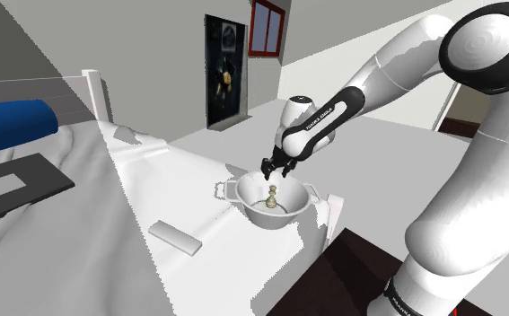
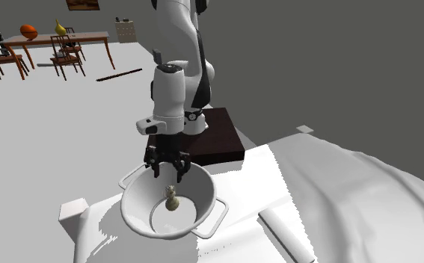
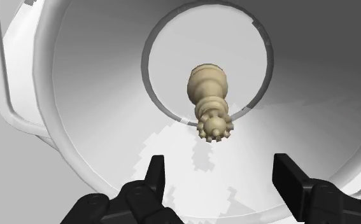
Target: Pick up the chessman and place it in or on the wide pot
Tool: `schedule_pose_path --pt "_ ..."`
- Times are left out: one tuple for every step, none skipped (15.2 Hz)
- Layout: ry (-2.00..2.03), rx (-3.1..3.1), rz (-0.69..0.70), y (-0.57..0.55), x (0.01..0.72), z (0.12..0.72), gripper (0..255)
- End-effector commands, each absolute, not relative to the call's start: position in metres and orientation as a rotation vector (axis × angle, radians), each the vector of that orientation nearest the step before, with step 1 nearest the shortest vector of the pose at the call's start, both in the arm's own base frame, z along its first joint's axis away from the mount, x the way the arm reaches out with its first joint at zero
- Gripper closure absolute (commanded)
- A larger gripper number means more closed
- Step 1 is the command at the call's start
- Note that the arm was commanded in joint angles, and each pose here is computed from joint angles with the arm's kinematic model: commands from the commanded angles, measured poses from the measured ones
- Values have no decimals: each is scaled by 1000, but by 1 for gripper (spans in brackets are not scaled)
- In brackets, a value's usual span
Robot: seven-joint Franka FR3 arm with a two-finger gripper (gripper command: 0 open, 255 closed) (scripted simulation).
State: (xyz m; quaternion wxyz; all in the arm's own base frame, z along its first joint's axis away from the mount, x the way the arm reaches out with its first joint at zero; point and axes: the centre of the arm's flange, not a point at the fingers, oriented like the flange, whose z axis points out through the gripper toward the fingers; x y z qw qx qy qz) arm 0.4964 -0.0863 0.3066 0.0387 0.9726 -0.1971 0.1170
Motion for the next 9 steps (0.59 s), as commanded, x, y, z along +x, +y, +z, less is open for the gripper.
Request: schedule_pose_path --pt "-604 2982 359 -86 496 307 0" --pt "-604 2982 359 -86 496 307 0" --pt "-604 2982 359 -86 496 307 0" --pt "-604 2982 359 -86 496 307 0" --pt "-604 2982 359 -85 494 319 0" --pt "-604 2982 359 -83 491 332 0" --pt "-604 2982 359 -82 488 345 0" --pt "-604 2982 359 -80 486 355 0" --pt "-604 2982 359 -80 486 355 0"
